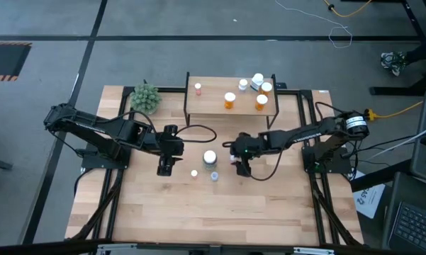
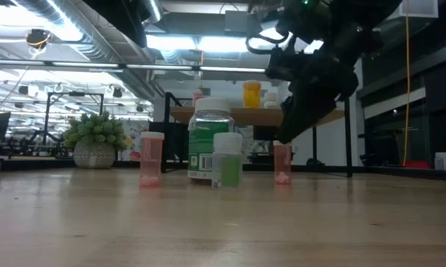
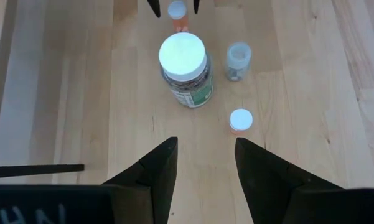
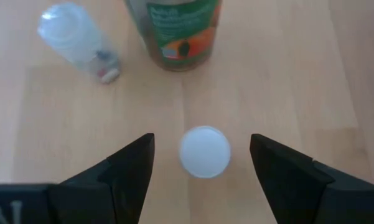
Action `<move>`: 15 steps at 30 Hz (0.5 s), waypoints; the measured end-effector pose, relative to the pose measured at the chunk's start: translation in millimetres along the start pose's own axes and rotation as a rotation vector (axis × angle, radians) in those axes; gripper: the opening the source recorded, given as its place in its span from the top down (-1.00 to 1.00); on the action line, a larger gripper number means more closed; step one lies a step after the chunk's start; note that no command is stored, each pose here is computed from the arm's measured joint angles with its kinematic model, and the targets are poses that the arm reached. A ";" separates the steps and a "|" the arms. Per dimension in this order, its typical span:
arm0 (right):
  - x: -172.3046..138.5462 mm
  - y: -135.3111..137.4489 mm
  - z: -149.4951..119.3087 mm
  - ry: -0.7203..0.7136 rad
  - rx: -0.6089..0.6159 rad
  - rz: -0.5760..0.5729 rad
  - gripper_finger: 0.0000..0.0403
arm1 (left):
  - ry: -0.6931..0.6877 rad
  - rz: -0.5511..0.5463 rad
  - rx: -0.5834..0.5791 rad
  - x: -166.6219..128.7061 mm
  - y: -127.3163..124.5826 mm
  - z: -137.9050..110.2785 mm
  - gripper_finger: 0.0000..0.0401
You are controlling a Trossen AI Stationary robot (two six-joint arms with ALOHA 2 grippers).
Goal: Pick and place medicine bottles onto shelf by color
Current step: Put the right pink pill bottle on the shelf
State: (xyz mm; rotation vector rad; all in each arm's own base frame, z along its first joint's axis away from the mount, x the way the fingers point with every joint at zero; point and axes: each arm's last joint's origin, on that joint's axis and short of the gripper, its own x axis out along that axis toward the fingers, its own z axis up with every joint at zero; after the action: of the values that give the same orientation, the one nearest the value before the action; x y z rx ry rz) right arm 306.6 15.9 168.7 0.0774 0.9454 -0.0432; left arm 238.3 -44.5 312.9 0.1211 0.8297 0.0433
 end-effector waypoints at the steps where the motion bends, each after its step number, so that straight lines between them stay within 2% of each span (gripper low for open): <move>1: 0.7 -0.5 -1.4 -0.002 0.000 -0.013 -0.33 | 0.000 0.000 0.000 0.0 0.0 -0.1 0.22; 9: 2.7 -1.4 -5.0 -0.008 0.023 -0.027 -0.32 | -0.014 -0.001 -0.013 2.2 -0.7 2.0 0.22; 12: 2.7 -1.5 -5.1 -0.008 0.023 -0.027 -0.32 | -0.049 -0.040 -0.029 19.6 -9.1 10.9 0.22; 15: 2.7 -1.5 -5.1 -0.008 0.023 -0.027 -0.32 | -0.014 -0.056 0.032 40.5 -21.3 11.7 0.22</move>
State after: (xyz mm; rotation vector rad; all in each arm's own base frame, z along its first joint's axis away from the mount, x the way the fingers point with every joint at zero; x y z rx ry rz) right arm 303.9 14.8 163.4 0.0856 0.9383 -0.0791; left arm 274.0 -63.3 288.3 0.1285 0.8192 -0.0235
